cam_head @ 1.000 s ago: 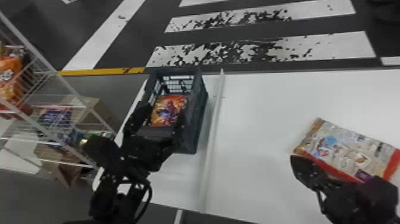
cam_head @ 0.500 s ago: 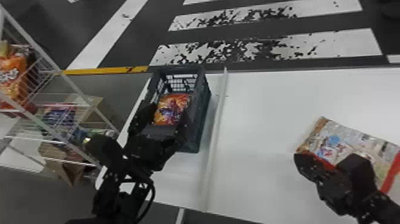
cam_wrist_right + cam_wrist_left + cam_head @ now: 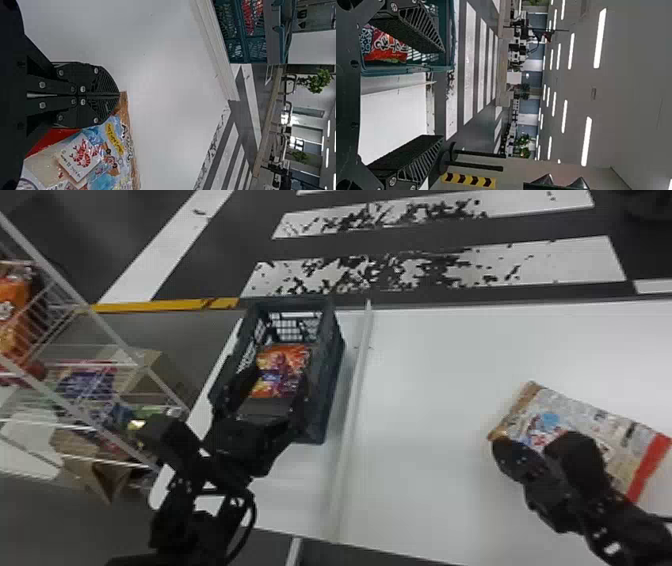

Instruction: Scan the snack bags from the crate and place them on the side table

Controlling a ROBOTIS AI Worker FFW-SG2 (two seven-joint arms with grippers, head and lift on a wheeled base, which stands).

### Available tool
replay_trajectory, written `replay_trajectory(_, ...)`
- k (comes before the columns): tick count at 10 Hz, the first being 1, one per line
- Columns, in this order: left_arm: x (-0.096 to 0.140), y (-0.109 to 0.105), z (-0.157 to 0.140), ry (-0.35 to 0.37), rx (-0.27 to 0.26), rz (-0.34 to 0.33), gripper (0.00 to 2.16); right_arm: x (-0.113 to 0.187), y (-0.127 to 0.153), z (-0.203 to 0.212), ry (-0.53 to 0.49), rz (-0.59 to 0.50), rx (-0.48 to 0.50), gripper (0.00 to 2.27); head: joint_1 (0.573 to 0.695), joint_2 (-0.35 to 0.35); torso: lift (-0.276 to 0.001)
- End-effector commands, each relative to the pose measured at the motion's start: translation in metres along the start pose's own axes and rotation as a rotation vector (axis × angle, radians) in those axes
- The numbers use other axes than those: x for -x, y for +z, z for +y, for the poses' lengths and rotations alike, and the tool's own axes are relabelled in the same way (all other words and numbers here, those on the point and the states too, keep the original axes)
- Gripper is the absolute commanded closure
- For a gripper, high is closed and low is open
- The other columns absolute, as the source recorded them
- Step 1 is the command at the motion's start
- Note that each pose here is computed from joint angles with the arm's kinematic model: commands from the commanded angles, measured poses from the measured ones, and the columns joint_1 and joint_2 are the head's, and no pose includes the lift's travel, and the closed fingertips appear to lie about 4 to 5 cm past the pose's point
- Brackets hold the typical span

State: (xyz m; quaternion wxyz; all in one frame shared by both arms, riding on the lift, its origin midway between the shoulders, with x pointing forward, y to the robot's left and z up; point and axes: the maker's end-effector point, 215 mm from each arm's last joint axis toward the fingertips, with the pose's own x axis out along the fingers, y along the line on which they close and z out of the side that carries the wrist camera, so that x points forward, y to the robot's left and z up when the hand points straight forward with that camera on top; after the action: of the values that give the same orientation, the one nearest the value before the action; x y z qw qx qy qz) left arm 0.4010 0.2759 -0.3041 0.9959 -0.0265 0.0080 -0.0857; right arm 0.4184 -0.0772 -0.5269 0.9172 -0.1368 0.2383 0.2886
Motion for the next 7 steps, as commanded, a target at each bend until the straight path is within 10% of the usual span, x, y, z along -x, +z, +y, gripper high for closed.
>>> replay_trajectory(1, -0.001, -0.002, -0.004, -0.009, 0.016, 0.003, 0.13, -0.006, 0.003, -0.007, -0.012, 0.005, 0.0, 2.21, 0.695, 0.271, -0.094)
replay_trajectory(7, -0.001, -0.014, -0.008, -0.018, 0.042, 0.039, 0.14, -0.027, 0.008, -0.034, -0.083, 0.049, -0.02, 2.21, 0.695, 0.231, -0.094)
